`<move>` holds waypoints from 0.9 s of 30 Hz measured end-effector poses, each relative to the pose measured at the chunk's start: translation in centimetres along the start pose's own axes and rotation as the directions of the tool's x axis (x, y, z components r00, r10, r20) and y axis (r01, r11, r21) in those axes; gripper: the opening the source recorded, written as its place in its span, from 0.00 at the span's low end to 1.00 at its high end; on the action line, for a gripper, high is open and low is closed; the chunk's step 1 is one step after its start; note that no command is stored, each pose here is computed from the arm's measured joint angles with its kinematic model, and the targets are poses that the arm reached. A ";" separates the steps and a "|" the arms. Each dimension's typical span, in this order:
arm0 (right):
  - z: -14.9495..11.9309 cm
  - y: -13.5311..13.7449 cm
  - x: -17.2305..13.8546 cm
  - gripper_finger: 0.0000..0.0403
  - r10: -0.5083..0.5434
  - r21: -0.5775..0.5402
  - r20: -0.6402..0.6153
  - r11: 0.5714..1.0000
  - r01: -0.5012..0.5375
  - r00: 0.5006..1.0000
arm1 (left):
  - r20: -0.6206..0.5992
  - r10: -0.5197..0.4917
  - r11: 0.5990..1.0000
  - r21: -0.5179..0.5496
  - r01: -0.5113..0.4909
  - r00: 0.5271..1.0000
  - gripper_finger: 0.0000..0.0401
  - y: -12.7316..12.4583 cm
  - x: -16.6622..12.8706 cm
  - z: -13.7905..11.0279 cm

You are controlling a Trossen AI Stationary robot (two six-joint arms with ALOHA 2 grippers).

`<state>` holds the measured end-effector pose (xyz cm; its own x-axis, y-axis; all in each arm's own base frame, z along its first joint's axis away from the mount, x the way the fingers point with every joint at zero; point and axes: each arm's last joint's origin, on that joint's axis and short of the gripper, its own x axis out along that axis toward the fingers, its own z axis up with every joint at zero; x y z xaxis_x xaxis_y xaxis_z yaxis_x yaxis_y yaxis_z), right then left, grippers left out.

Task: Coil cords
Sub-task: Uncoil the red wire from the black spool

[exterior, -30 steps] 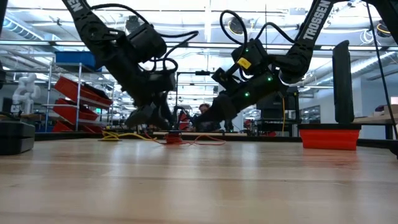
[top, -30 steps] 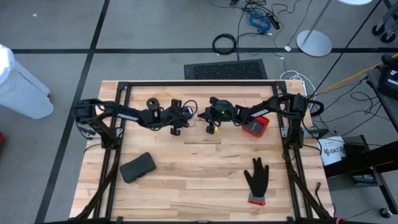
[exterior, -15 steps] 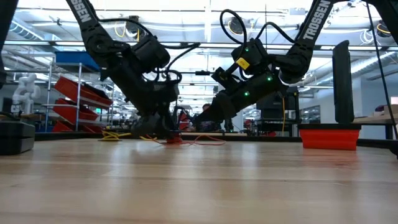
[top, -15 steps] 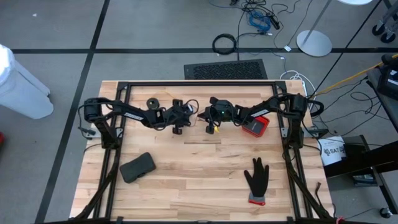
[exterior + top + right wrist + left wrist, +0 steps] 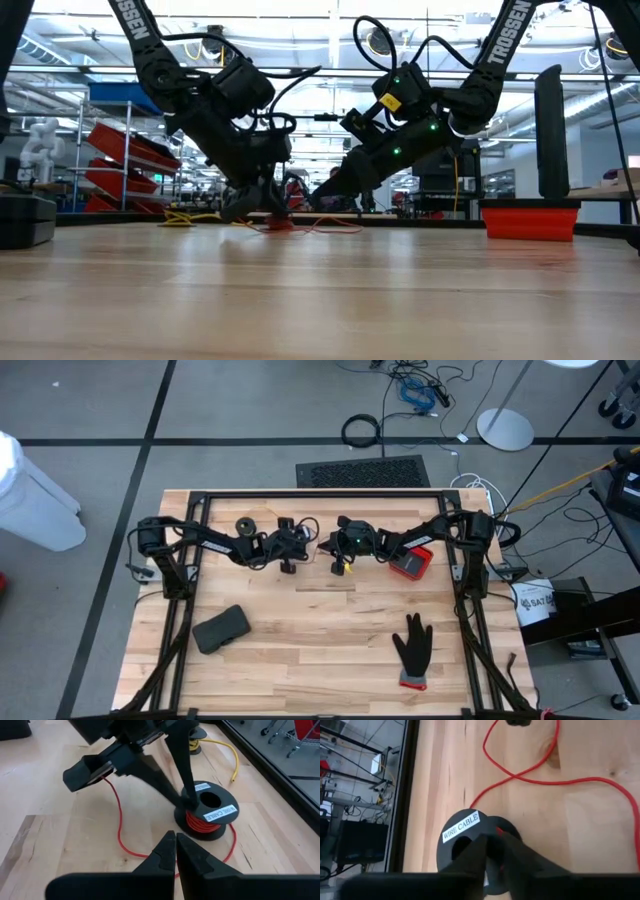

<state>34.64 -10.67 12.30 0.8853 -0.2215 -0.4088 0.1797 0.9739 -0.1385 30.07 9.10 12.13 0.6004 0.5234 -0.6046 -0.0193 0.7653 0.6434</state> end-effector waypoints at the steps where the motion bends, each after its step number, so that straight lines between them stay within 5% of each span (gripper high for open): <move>1: 0.0 0.0 0.0 0.00 0.000 0.000 0.000 1.000 0.000 1.000 | 0.001 0.005 1.000 -0.001 -0.005 1.000 0.06 0.0 0.0 0.0; 11: -0.1 0.1 0.0 0.00 0.005 -0.003 -0.010 1.000 -0.005 1.000 | 0.016 0.017 1.000 0.012 -0.017 1.000 0.01 -0.5 -0.4 0.7; 19: -0.1 0.1 0.0 0.01 0.005 -0.127 -0.009 0.992 -0.006 1.000 | 0.006 0.038 0.999 0.033 -0.038 0.999 0.01 -0.9 -0.6 1.0; 27: 0.0 0.0 0.0 0.15 -0.025 -0.122 -0.005 0.992 0.024 1.000 | -0.017 0.076 0.996 0.045 -0.075 0.997 0.20 -1.0 -0.7 1.0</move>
<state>34.65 -10.63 12.30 0.8786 -0.2457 -0.4096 0.1471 0.9551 -0.2573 30.48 7.57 12.45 0.5832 0.5865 -0.5621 -0.0283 0.7061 0.7075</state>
